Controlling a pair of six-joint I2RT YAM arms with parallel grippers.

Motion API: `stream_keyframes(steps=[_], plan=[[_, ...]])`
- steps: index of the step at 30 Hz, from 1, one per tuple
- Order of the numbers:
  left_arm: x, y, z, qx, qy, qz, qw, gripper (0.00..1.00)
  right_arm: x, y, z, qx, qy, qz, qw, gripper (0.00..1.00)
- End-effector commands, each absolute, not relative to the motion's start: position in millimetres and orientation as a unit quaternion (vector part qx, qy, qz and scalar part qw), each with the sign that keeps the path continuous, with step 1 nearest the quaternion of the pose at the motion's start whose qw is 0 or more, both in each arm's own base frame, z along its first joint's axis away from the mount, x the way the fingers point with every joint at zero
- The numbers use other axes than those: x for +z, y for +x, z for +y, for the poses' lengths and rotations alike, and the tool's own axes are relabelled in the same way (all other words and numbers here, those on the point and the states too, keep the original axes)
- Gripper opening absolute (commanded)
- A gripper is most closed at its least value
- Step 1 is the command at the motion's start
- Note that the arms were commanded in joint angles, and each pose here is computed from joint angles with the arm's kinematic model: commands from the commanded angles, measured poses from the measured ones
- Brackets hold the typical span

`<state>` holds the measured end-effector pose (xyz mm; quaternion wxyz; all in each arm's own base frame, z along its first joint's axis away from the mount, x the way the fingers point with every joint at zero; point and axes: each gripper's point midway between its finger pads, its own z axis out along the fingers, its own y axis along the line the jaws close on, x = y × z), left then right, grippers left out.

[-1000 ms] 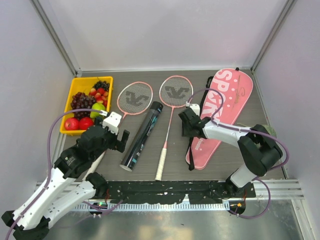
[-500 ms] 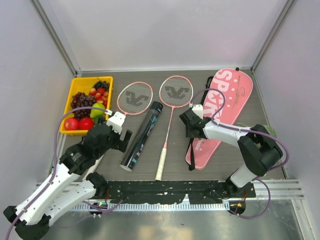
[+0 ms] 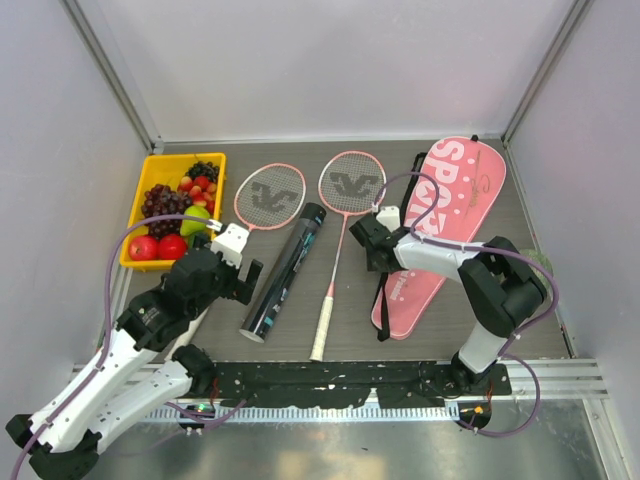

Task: Pack up the badminton gear
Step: Open the racket bag at the center of the board.

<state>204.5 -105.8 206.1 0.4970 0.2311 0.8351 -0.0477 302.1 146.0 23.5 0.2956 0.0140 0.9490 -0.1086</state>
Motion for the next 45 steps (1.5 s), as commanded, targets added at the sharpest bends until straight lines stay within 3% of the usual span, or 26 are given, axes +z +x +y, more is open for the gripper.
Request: stream_keyframes(steps=[1,4,5,8,11,16,21,24,31,37,45], plan=[[214.0,209.8,-106.4,-0.044,0.228,0.826,0.513,0.99,16.1,283.7,125.3,-0.15,0.012,0.951,0.27,0.54],[214.4,209.4,-106.1,-0.044,0.228,0.826,0.514,0.99,11.7,279.3,124.9,-0.143,0.014,0.953,0.267,0.42],[213.4,209.4,-105.3,-0.042,0.228,0.826,0.514,0.99,9.0,276.4,122.8,-0.144,0.012,0.953,0.265,0.33],[213.9,208.8,-105.2,-0.045,0.227,0.824,0.517,0.99,7.0,274.7,123.3,-0.136,0.012,0.954,0.269,0.23],[214.0,209.0,-104.6,-0.043,0.226,0.824,0.517,0.99,9.8,275.2,128.5,-0.112,0.009,0.954,0.278,0.05],[221.7,205.5,-112.8,-0.074,0.216,0.824,0.519,0.99,37.2,283.2,151.0,-0.018,-0.004,0.94,0.342,0.06],[240.3,188.3,-155.3,-0.203,0.229,0.804,0.51,0.99,78.3,279.7,186.6,0.13,-0.039,0.9,0.414,0.06],[242.3,180.5,-182.7,-0.272,0.235,0.801,0.479,0.93,99.3,272.3,194.9,0.179,-0.059,0.877,0.442,0.06],[221.2,186.8,-218.2,-0.316,0.231,0.828,0.401,0.85,138.6,264.8,193.7,0.218,-0.061,0.843,0.488,0.05],[219.3,193.4,-250.2,-0.383,0.185,0.817,0.39,0.77,173.5,253.1,192.2,0.275,-0.04,0.802,0.53,0.06],[199.0,200.7,-297.1,-0.413,0.119,0.828,0.361,0.79,177.2,243.5,171.4,0.276,0.011,0.791,0.546,0.06]])
